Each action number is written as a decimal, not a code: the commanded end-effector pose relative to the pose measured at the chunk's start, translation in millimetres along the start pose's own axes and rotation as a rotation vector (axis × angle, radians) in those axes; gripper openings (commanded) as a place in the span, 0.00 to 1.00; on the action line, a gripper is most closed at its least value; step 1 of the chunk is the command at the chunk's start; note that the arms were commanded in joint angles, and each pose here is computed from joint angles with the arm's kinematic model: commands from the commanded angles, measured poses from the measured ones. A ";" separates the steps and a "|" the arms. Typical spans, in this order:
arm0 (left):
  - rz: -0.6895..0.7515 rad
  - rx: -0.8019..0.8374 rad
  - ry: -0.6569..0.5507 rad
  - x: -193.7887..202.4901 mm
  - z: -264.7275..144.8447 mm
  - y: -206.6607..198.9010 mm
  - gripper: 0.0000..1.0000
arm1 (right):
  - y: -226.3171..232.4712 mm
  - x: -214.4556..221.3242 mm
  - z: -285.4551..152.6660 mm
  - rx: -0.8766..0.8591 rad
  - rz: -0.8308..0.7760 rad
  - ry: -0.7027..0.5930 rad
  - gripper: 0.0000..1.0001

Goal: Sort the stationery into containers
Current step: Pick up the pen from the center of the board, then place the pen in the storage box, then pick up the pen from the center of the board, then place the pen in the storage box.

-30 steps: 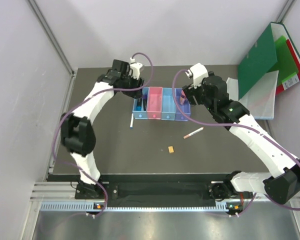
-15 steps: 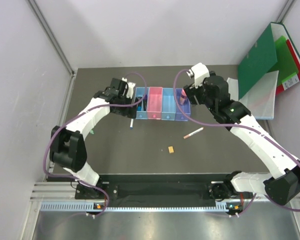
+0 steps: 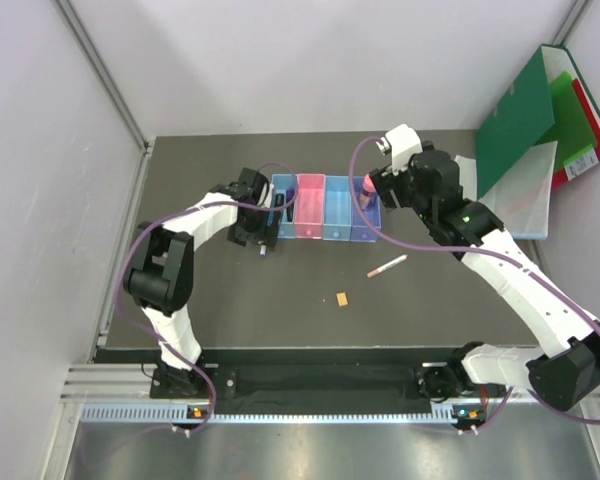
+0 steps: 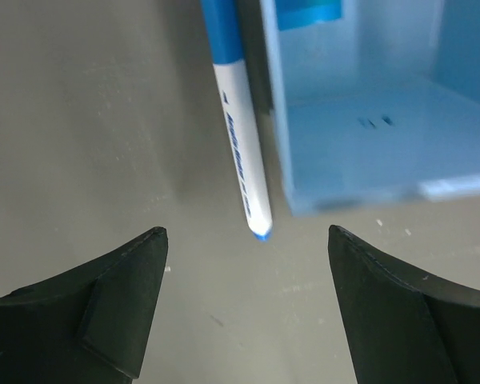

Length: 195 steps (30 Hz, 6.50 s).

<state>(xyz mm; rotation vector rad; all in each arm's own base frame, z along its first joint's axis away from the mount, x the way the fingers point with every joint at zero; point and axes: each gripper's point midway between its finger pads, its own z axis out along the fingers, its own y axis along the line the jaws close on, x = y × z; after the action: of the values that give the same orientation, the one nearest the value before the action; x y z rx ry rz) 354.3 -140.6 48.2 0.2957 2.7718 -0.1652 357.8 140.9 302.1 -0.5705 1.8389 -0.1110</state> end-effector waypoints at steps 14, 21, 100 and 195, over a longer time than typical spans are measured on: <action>-0.016 -0.095 -0.048 -19.6 36.6 6.4 0.42 | -10.4 -23.6 -7.0 -0.002 0.056 -0.067 0.80; -0.014 -0.110 -0.016 -3.8 35.9 10.7 0.04 | -11.7 -27.3 -7.9 0.000 0.059 -0.074 0.80; -0.014 0.323 -0.367 -160.0 19.0 -205.2 0.00 | 104.3 220.7 57.6 -0.979 -1.286 0.193 0.83; 0.151 -0.334 -0.641 -56.6 -191.1 86.2 0.08 | 150.2 28.5 153.1 -0.559 0.420 0.423 0.00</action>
<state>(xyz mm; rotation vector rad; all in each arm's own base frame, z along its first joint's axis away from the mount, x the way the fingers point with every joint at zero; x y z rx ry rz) 356.2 -41.9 217.9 0.3071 2.1780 0.1847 411.0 284.9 160.4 -0.7222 2.4098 0.5429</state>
